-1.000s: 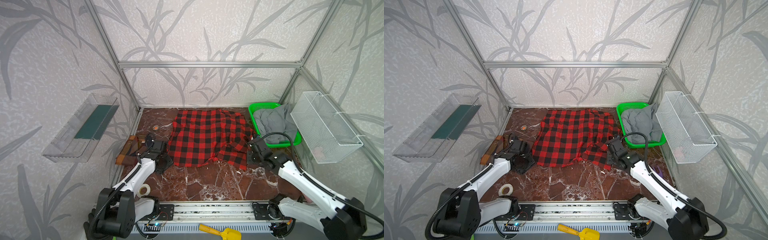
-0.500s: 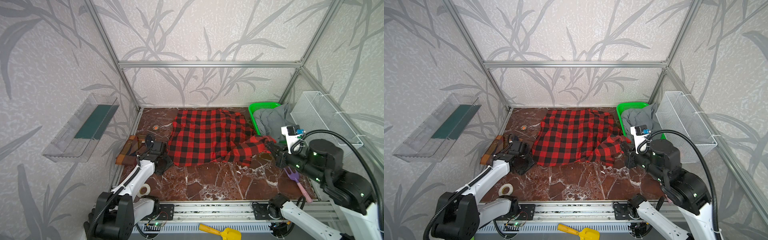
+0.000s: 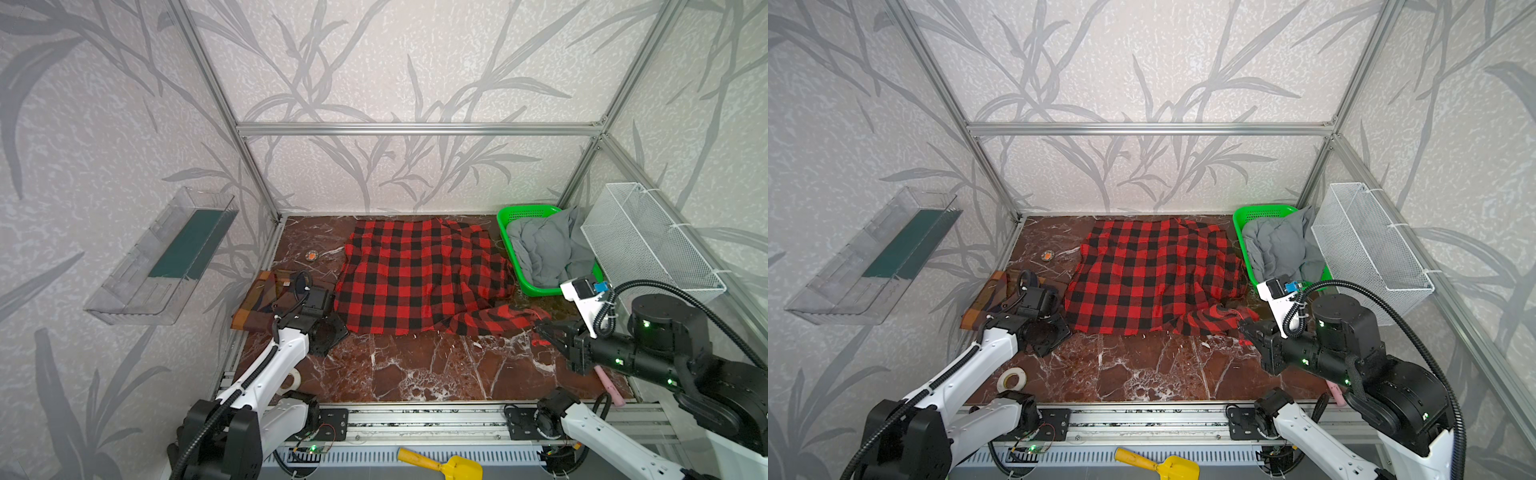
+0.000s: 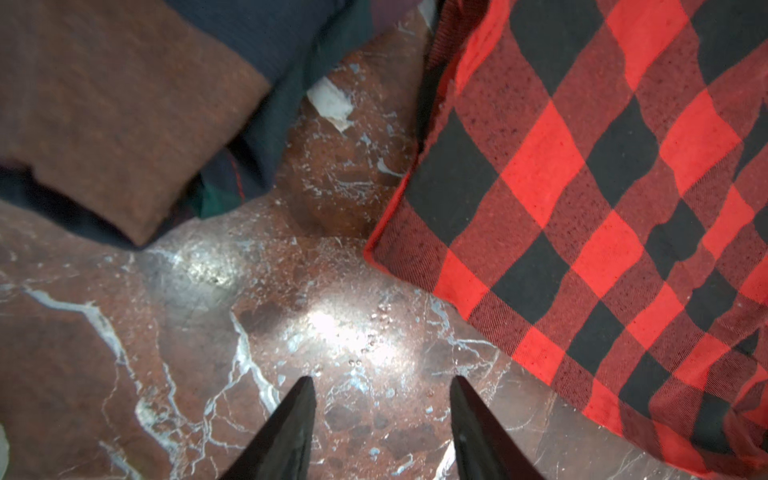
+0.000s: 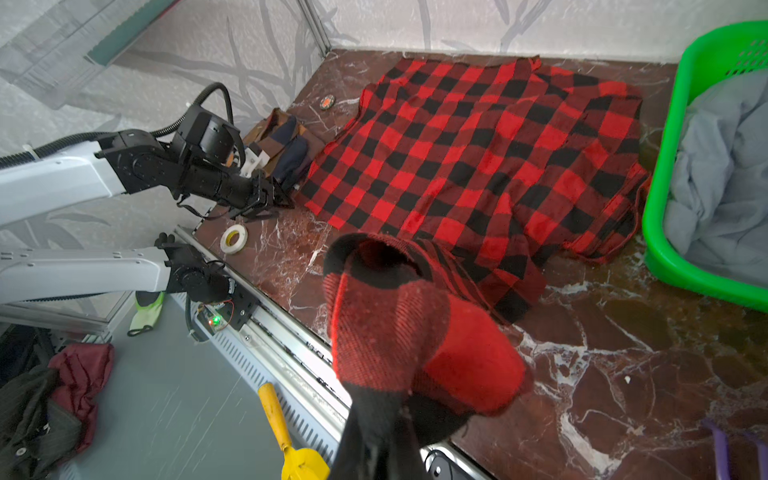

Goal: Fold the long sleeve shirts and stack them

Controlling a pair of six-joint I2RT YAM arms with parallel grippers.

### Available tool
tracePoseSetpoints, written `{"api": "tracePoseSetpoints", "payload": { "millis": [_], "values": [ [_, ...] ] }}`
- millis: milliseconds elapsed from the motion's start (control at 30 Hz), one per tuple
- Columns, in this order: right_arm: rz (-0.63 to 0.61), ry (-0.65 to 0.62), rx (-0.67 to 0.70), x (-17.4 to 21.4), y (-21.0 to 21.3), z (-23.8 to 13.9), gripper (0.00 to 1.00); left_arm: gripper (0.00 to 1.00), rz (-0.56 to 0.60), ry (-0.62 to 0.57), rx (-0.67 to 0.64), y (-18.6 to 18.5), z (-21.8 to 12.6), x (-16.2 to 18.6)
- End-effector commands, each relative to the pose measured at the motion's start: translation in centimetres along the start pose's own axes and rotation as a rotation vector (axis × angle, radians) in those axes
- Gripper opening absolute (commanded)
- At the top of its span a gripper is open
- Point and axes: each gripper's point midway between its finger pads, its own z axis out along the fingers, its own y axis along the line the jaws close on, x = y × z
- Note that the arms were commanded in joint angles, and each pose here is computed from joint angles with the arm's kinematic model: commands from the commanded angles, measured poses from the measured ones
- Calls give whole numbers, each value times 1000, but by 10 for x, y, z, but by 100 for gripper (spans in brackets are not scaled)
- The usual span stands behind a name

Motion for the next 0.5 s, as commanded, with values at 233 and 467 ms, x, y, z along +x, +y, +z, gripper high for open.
{"api": "tracePoseSetpoints", "payload": {
  "millis": [233, 467],
  "values": [
    [-54, 123, -37, 44, 1, -3, 0, 54, 4, -53, -43, 5, 8, -8],
    [-71, 111, -85, 49, 9, -11, 0, 51, 17, -60, -35, 0, 24, -14]
  ]
}}
